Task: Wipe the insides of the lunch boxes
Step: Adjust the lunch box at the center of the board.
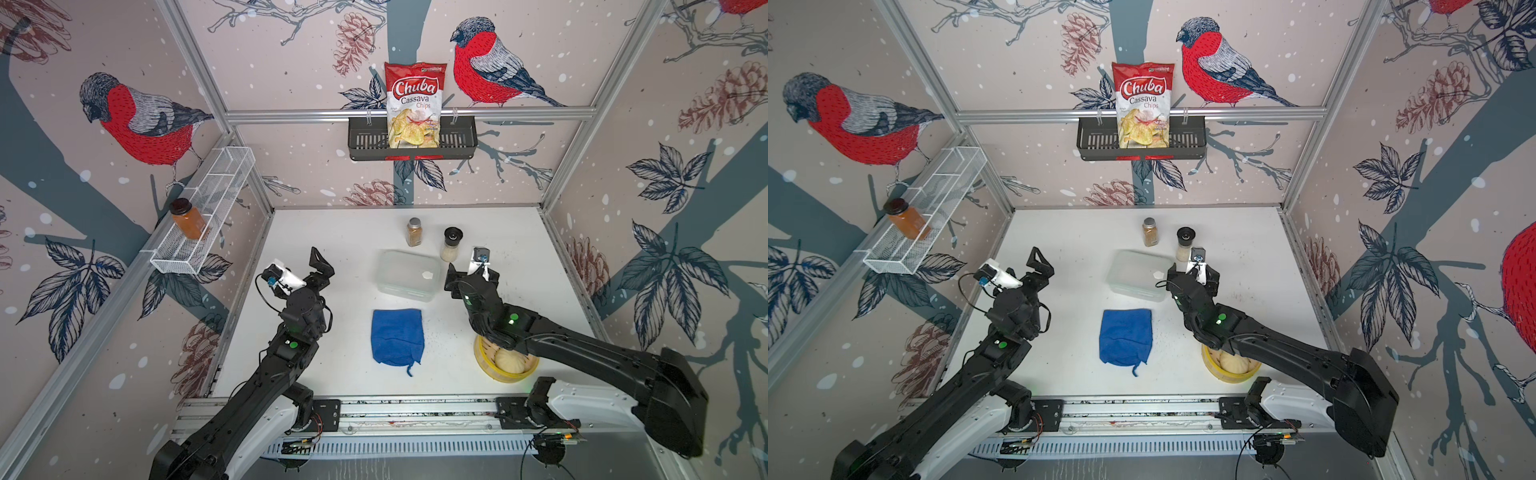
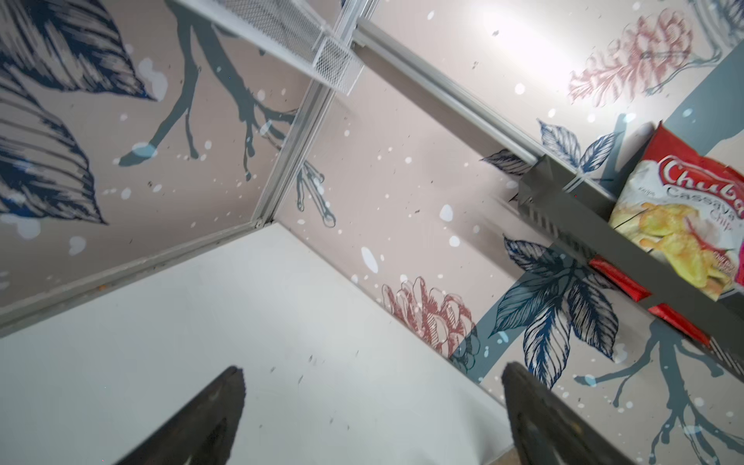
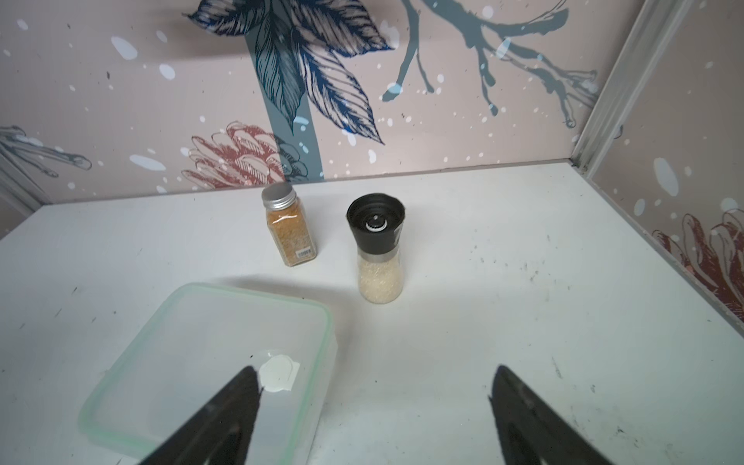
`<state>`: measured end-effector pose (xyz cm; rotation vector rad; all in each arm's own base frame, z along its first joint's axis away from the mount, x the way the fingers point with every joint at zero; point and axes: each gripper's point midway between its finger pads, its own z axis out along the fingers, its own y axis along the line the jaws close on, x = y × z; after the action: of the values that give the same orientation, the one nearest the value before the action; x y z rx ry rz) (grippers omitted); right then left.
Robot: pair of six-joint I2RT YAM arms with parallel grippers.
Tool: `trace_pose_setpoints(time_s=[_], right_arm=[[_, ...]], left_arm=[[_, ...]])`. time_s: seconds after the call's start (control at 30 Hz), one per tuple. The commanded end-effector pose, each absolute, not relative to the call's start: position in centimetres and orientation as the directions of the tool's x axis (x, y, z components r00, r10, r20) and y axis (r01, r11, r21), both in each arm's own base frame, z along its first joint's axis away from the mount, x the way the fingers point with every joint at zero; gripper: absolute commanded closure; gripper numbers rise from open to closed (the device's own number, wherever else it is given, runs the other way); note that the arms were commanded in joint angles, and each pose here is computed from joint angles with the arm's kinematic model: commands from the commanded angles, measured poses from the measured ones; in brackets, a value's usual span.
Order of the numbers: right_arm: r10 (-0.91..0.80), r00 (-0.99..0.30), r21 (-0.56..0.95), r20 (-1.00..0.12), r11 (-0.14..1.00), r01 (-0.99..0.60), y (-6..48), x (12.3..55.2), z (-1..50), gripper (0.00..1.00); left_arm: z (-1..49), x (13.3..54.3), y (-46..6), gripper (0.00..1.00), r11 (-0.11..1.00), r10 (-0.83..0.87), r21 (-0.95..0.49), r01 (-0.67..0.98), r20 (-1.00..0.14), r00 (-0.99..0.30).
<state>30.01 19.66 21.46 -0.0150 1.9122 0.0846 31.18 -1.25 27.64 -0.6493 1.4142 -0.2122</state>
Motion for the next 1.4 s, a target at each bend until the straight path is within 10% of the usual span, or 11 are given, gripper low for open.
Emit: trace_pose_setpoints(time_s=[0.0, 0.2, 0.37, 0.43, 0.57, 1.0, 1.1, 1.37], right_arm=[[0.026, -0.454, 0.082, -0.891, 0.991, -0.104, 21.4, 29.7, 19.3, 0.4], [0.073, -0.545, 0.105, -0.835, 0.994, -0.028, 20.5, 31.5, 16.7, 0.95], [0.095, -0.659, 0.137, -0.746, 0.991, -0.012, 20.1, 33.0, 12.9, 1.0], [0.084, -0.677, 0.131, -0.731, 0.991, -0.018, 20.4, 33.4, 11.9, 1.0], [0.036, -0.707, 0.103, -0.706, 0.993, -0.053, 21.7, 34.2, 10.0, 1.0], [-0.143, -0.75, 0.067, -0.646, 0.968, -0.243, 29.8, 32.5, 6.1, 1.0], [-0.193, -0.75, 0.1, -0.633, 0.94, -0.326, 33.3, 30.2, 5.9, 1.0], [-0.369, -0.673, 0.218, -0.641, 0.754, -0.62, 43.0, 23.3, 7.4, 1.0]], left_arm=[[26.6, 32.8, -2.7, 0.02, 0.857, -0.454, -0.447, -0.254, -0.89, 0.034], [24.1, 36.5, -6.8, 0.48, 0.904, -0.418, -0.388, -0.181, -0.891, -0.176], [21.8, 39.1, -8.2, 0.59, 0.907, -0.411, -0.362, -0.214, -0.871, -0.269], [21.1, 40.2, -9.1, 0.9, 0.918, -0.391, -0.341, -0.205, -0.864, -0.316], [19.5, 42.3, -10.9, 1.0, 0.935, -0.354, -0.309, -0.175, -0.849, -0.392], [16.7, 45.0, -9.3, 0.98, 0.907, -0.419, -0.343, -0.244, -0.793, -0.442], [17.4, 44.4, -7.6, 0.74, 0.897, -0.432, -0.336, -0.288, -0.801, -0.413], [17.8, 41.8, -4.4, 0.64, 0.853, -0.488, -0.343, -0.392, -0.79, -0.371]])
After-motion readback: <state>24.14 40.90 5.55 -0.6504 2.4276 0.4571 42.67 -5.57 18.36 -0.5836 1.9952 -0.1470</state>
